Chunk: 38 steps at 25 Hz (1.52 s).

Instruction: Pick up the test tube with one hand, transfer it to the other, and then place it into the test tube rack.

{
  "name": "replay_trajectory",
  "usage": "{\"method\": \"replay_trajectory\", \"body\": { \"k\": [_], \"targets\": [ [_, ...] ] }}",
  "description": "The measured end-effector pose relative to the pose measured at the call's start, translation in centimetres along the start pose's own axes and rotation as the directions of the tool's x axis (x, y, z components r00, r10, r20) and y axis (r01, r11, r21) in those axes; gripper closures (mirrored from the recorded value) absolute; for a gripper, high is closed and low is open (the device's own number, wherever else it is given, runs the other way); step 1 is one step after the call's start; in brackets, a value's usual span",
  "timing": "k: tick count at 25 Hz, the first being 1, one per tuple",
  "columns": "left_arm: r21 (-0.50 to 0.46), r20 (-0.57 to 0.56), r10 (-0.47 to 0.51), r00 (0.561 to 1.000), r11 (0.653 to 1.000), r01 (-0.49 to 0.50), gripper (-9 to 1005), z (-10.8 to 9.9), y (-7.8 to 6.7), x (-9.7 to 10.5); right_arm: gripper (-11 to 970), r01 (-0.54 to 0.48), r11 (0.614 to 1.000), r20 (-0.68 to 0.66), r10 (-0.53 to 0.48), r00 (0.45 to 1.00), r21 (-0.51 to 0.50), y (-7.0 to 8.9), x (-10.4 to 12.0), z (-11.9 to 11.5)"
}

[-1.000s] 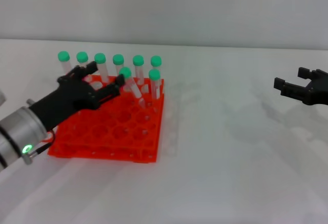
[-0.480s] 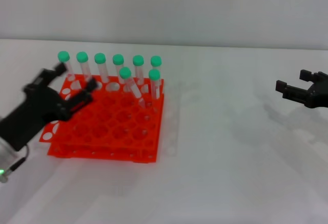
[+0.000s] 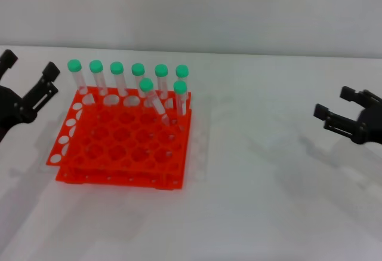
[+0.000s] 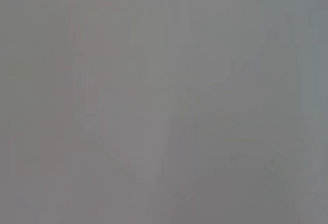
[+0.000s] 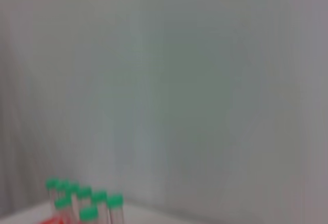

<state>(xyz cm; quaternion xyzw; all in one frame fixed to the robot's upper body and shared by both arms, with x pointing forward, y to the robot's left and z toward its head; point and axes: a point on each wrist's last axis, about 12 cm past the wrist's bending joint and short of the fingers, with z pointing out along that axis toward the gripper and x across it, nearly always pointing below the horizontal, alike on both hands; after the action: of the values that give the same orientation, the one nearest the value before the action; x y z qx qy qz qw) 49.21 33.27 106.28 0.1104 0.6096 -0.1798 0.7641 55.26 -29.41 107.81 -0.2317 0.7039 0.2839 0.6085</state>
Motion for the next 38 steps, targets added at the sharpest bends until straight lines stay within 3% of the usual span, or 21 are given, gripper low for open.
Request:
{"method": "replay_trajectory", "body": {
  "k": [5,19,25,30,38],
  "targets": [
    [-0.024,0.008,-0.02,1.0,1.0,0.02,104,0.1,0.1,0.2,102,0.037,0.997,0.161,-0.048,0.986,0.066,0.0,0.6,-3.2],
    [-0.064,0.047,-0.067,0.997,0.996,0.069,103,0.5,0.2,0.3,102,0.133,0.966,0.224,-0.183,0.957,0.222,-1.3,0.9,-6.4],
    [-0.17,0.117,-0.078,0.99,0.981,0.097,104,-2.1,0.5,0.3,101,0.123,0.938,0.28,-0.219,0.935,0.324,-1.6,1.2,-8.5],
    [-0.262,0.134,-0.062,0.989,0.96,0.095,104,-4.8,0.0,1.1,102,0.177,0.914,0.256,-0.281,0.925,0.365,-1.6,1.6,-9.0],
    [-0.277,0.118,-0.056,0.991,0.957,0.087,104,-4.9,-0.3,1.5,101,0.164,0.895,0.26,-0.29,0.921,0.416,-2.1,1.6,-9.6]
  ]
}}
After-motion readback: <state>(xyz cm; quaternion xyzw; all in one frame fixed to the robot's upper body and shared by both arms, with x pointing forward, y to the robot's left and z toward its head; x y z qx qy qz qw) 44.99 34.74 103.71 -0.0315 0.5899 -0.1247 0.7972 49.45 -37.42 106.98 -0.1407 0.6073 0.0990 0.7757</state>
